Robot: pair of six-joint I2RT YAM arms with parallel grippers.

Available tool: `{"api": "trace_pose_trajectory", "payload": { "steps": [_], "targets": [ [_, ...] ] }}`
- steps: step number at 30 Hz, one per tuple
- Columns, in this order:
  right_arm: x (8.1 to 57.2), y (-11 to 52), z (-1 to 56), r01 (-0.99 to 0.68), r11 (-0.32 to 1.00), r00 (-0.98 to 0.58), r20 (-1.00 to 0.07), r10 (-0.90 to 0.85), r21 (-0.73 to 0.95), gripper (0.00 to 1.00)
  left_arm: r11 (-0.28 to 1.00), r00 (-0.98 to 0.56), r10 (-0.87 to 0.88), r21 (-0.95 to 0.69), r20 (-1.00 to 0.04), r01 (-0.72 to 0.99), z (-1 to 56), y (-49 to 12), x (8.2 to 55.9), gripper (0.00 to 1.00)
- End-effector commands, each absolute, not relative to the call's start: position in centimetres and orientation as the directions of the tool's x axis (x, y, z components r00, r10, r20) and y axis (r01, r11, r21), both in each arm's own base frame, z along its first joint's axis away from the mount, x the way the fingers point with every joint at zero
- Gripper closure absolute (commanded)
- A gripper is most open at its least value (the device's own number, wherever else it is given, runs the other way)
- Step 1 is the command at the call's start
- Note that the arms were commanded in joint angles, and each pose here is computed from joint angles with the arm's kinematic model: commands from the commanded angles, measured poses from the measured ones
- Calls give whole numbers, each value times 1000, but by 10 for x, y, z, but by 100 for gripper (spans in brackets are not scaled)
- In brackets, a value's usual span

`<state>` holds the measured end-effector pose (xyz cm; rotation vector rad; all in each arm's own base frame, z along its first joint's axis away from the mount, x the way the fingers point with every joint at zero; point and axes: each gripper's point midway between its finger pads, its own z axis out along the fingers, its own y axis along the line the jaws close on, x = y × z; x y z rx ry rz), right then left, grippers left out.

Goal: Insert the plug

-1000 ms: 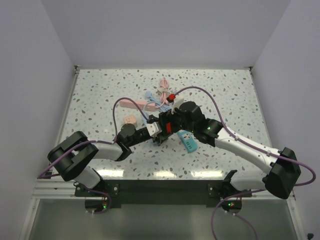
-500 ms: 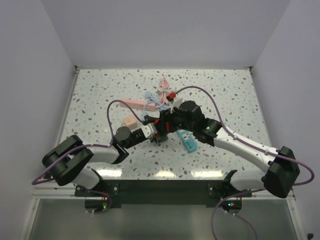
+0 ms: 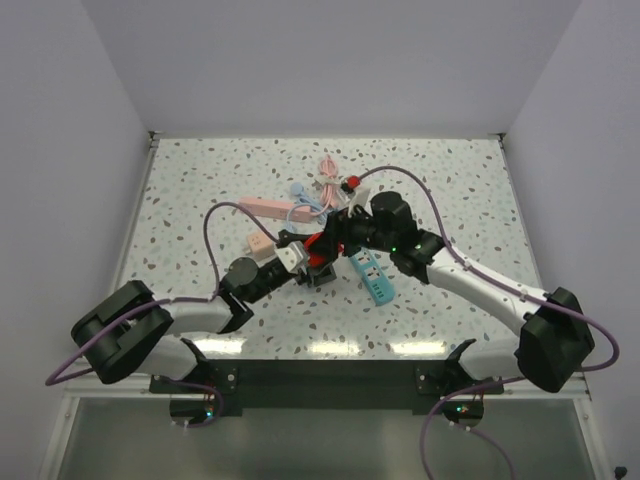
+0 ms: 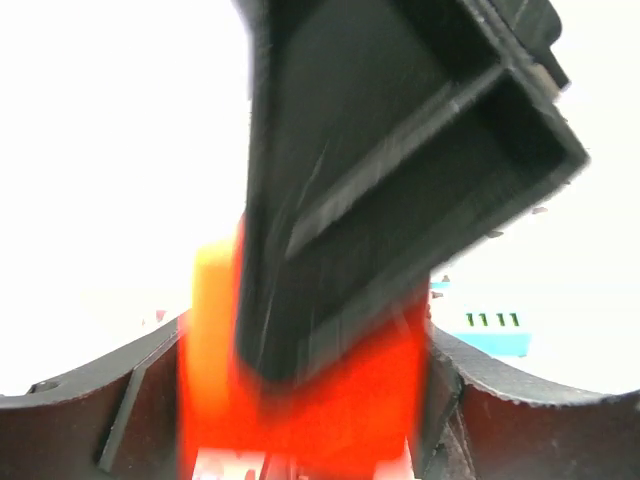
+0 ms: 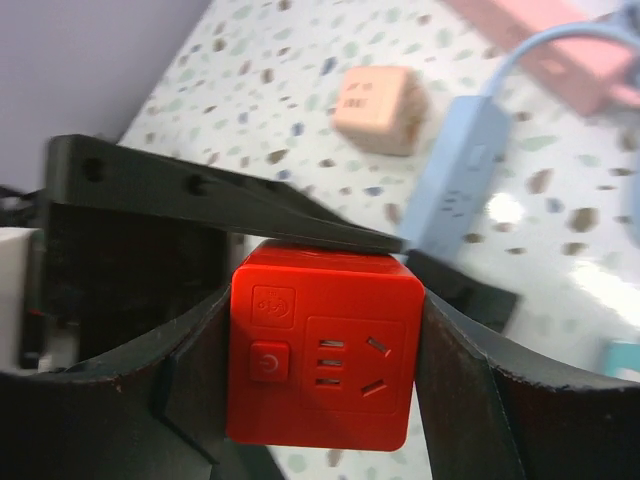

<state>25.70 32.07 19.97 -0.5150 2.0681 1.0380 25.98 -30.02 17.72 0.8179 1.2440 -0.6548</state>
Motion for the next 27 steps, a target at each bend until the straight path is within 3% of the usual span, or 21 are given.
{"api": "trace_pose_trajectory", "payload": {
  "steps": [1,5,9,11,12,15,27],
  "targets": [
    [315,275,215,-567,722,-533,-845,45,397,100,677,133,-33,76,-991,732,178,-275,271,28],
    [335,249,222,-522,758,-502,-859,98,392,100,827,-55,-25,-52,-998,559,154,-248,295,22],
    [345,231,219,-493,779,-492,-863,117,386,100,906,-279,-43,-155,-959,395,125,-231,300,21],
    [346,228,220,-494,779,-488,-865,119,386,100,911,-316,-91,-208,-944,357,131,-232,302,20],
    [346,227,219,-494,779,-487,-865,119,386,100,905,-343,-142,-263,-928,335,136,-234,300,11],
    [346,226,217,-505,769,-487,-865,121,392,100,901,-410,-169,-310,-896,305,137,-237,296,0],
    [341,204,207,-499,771,-479,-867,136,396,100,903,-626,-90,-329,-774,276,88,-269,277,0]
  ]
}}
